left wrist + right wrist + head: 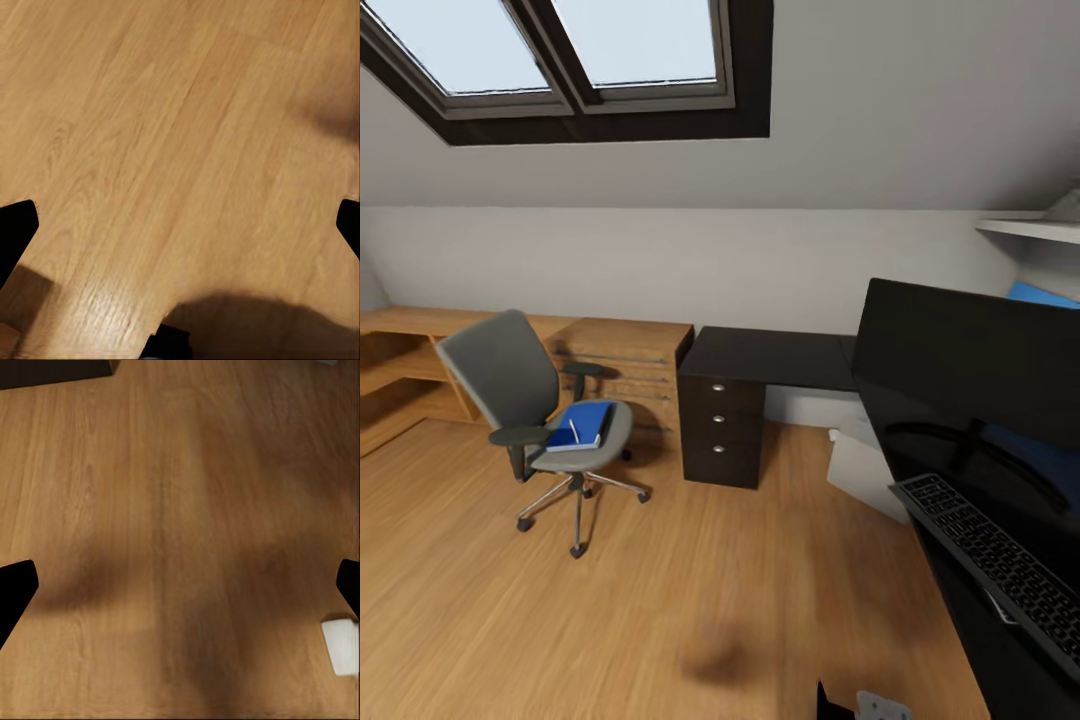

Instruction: In the bedroom, organize the workspace by keeping the computer under the desk, ensuring the monitor is on the desk, placing the keyboard on the desk next to the monitor, placing the mouse on the desk next to the keyboard, moving the folder from the swivel chair onto the desk next to the mouse, stacking the notebook on top of the folder with the pen on top of the notebook, and positioning the swivel chair next to the desk.

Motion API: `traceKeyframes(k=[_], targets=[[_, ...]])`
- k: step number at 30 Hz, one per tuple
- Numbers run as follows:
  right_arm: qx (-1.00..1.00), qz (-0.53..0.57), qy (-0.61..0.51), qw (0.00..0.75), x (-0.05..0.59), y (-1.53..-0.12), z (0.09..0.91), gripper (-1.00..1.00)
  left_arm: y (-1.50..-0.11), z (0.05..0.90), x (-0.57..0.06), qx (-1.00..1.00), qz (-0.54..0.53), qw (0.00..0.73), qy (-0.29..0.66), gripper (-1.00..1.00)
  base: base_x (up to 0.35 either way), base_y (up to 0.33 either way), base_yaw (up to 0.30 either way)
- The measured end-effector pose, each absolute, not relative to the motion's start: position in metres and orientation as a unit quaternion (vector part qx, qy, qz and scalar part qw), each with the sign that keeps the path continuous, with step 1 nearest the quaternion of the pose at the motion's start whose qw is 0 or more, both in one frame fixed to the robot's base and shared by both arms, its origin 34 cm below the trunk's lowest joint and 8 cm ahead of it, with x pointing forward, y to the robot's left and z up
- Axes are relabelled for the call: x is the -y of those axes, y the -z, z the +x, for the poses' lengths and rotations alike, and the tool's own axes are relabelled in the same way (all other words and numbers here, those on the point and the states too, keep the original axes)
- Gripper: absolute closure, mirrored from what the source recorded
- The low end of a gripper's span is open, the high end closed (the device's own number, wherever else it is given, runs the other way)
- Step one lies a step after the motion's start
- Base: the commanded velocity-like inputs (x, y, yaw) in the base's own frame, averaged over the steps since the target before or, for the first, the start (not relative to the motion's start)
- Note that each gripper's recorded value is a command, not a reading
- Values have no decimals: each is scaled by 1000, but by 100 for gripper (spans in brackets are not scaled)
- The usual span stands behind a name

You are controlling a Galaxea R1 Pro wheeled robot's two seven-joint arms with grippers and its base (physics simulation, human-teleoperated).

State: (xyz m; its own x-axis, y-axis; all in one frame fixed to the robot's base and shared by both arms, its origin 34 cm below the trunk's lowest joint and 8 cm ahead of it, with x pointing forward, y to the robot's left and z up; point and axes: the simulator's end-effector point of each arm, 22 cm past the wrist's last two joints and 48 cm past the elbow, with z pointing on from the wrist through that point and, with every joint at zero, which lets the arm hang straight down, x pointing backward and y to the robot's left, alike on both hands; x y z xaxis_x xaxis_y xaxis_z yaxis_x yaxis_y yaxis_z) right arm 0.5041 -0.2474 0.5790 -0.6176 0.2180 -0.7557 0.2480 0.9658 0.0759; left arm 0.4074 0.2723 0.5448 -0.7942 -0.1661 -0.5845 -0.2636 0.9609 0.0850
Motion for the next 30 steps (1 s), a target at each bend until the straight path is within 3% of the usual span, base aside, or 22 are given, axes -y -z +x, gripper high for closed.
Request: traceKeyframes(k=[14, 30], targets=[[-900, 130, 17, 416, 246, -599, 502, -100, -565, 406, -272, -944, -113, 299, -81, -100, -341, -137, 0], [-900, 131, 14, 416, 241, -621, 500, -100, -586, 404, -268, -945, -110, 297, -79, -100, -290, -237, -109]])
